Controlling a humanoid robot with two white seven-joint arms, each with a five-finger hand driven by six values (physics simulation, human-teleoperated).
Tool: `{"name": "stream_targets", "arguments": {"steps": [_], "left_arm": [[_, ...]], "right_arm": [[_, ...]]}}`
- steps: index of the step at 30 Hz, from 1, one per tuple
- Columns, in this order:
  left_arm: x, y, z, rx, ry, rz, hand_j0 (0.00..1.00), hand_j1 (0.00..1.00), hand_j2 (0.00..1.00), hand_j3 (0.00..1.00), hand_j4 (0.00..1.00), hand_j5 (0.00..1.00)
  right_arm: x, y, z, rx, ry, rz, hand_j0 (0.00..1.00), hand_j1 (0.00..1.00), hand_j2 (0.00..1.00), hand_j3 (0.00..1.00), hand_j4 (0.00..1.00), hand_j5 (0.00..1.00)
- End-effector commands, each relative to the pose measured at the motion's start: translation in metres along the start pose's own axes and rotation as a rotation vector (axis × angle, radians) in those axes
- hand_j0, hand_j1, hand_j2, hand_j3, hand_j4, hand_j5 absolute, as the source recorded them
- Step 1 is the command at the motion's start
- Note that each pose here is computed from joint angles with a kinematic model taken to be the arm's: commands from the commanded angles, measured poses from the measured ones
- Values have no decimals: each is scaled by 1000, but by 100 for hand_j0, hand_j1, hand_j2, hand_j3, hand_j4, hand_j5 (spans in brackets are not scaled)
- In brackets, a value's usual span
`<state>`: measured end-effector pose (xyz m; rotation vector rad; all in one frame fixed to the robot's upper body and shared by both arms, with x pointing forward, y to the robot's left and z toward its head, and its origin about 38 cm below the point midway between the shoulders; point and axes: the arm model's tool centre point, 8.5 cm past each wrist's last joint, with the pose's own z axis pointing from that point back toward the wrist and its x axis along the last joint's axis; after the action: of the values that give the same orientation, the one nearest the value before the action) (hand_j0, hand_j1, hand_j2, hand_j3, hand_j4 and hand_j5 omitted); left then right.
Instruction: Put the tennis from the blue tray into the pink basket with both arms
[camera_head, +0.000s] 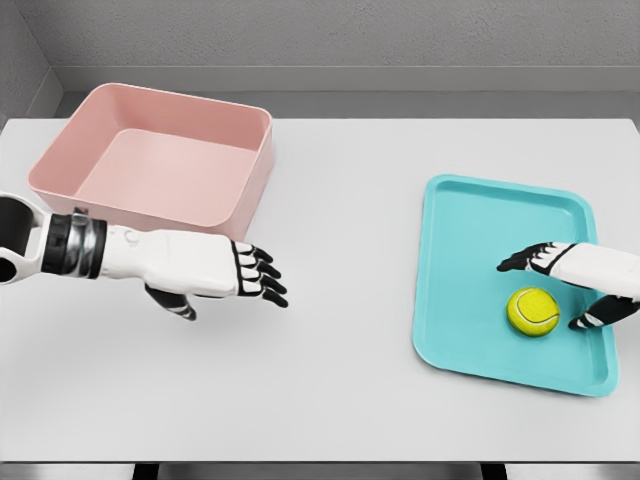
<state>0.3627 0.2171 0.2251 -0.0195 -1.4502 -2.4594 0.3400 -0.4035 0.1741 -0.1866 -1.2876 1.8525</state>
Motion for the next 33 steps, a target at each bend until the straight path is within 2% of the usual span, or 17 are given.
{"name": "stream_targets", "arguments": {"steps": [1,9,11,15,19,26,28,33], "left_arm": [[0,3,0,17,0,0,100,100,100,100,100,100],[-5,17,11,30,26,-29,100,100,100,100,100,100],[-3,21,12,86,6,9,100,100,100,100,100,100],[-2,24,7,102,-9,14,100,100,100,100,100,100],[0,22,11,126,-31,71,100,100,100,100,100,100],[-3,16,26,94,2,84,100,100,100,100,100,100],[-3,8,25,8,-1,83,100,100,100,100,100,100],[-3,16,25,21,-6,73,100,100,100,100,100,100]], "right_arm": [[4,-2,0,-1,-10,4,100,100,100,100,100,100],[11,7,-4,17,-33,-9,100,100,100,100,100,100],[11,7,-4,15,-34,-9,100,100,100,100,100,100],[12,10,-8,28,-43,-14,100,100,100,100,100,100],[13,13,-11,28,-50,-21,100,100,100,100,100,100],[14,18,-20,29,-60,-20,100,100,100,100,100,100],[12,19,-19,31,-52,-22,100,100,100,100,100,100],[12,20,-19,38,-49,-13,90,90,90,90,90,90]]}}
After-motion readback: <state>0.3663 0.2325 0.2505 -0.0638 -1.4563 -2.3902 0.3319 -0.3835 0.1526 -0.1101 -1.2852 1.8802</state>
